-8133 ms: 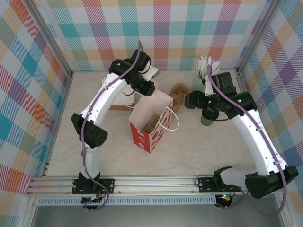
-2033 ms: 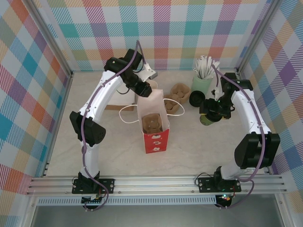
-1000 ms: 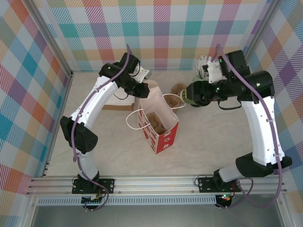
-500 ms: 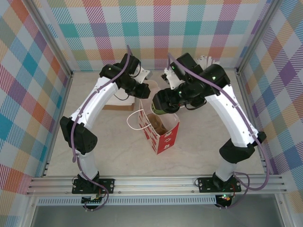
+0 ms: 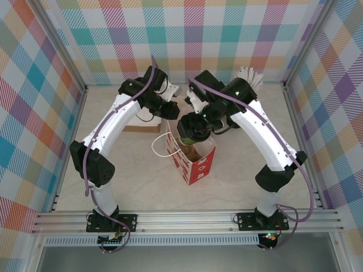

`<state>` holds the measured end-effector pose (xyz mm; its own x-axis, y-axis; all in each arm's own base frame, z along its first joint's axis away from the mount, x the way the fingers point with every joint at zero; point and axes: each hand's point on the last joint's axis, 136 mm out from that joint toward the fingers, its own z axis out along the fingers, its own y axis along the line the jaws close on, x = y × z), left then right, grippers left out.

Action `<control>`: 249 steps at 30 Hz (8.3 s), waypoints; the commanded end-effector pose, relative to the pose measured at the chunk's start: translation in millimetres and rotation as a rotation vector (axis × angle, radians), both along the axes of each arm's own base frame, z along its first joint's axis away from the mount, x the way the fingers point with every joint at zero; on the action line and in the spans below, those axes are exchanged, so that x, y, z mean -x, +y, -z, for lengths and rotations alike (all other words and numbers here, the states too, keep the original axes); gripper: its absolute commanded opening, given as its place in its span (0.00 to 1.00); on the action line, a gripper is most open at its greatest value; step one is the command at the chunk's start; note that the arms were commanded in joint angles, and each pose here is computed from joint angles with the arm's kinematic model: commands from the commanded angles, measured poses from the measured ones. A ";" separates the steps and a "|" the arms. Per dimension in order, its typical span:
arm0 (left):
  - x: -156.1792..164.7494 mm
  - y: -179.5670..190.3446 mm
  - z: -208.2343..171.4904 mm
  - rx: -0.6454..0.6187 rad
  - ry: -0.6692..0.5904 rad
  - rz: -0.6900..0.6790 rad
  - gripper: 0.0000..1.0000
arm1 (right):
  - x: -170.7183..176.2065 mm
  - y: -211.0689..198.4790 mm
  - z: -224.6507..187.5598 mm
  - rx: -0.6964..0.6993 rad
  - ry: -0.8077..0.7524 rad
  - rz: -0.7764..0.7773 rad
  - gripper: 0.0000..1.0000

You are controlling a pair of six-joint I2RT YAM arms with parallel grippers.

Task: Pack the takeout coffee

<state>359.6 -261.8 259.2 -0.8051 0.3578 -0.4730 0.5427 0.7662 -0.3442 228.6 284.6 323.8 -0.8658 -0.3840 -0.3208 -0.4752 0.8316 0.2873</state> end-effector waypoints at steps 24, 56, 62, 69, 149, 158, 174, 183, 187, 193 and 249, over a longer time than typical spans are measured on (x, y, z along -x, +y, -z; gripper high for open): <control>13.7 -3.6 -3.7 0.029 -0.011 0.049 0.15 | 10.5 -17.2 43.3 0.176 0.115 -0.023 0.78; 10.8 -6.9 3.7 0.025 0.006 0.046 0.19 | 8.9 -25.9 93.5 0.336 0.202 -0.088 0.77; 8.8 1.6 2.3 -0.009 -0.019 0.021 0.25 | 7.1 -26.9 100.4 0.351 0.203 -0.090 0.78; 6.6 14.3 -6.4 -0.004 -0.042 -0.015 0.35 | 5.9 -29.0 104.6 0.353 0.205 -0.089 0.78; 6.5 43.1 -2.7 -0.063 -0.066 -0.082 0.46 | -5.2 -20.3 170.5 0.362 0.169 -0.181 0.78; 6.8 41.9 -1.5 -0.060 -0.059 -0.078 0.46 | -5.5 -19.3 172.5 0.358 0.168 -0.186 0.78; 6.1 41.2 -1.8 -0.056 -0.056 -0.077 0.46 | -1.6 -22.8 172.7 0.370 0.187 -0.183 0.78; 6.0 41.7 -1.5 -0.059 -0.056 -0.078 0.46 | 4.5 -25.2 170.8 0.384 0.229 -0.179 0.78; 6.5 41.1 -1.7 -0.058 -0.055 -0.076 0.46 | 4.3 -25.4 172.2 0.384 0.227 -0.178 0.79; 7.2 41.3 -1.7 -0.058 -0.055 -0.075 0.46 | 2.0 -22.5 171.9 0.374 0.218 -0.176 0.78; 6.6 40.8 0.9 -0.060 -0.046 -0.074 0.46 | -0.9 -16.7 211.9 0.383 0.250 -0.198 0.78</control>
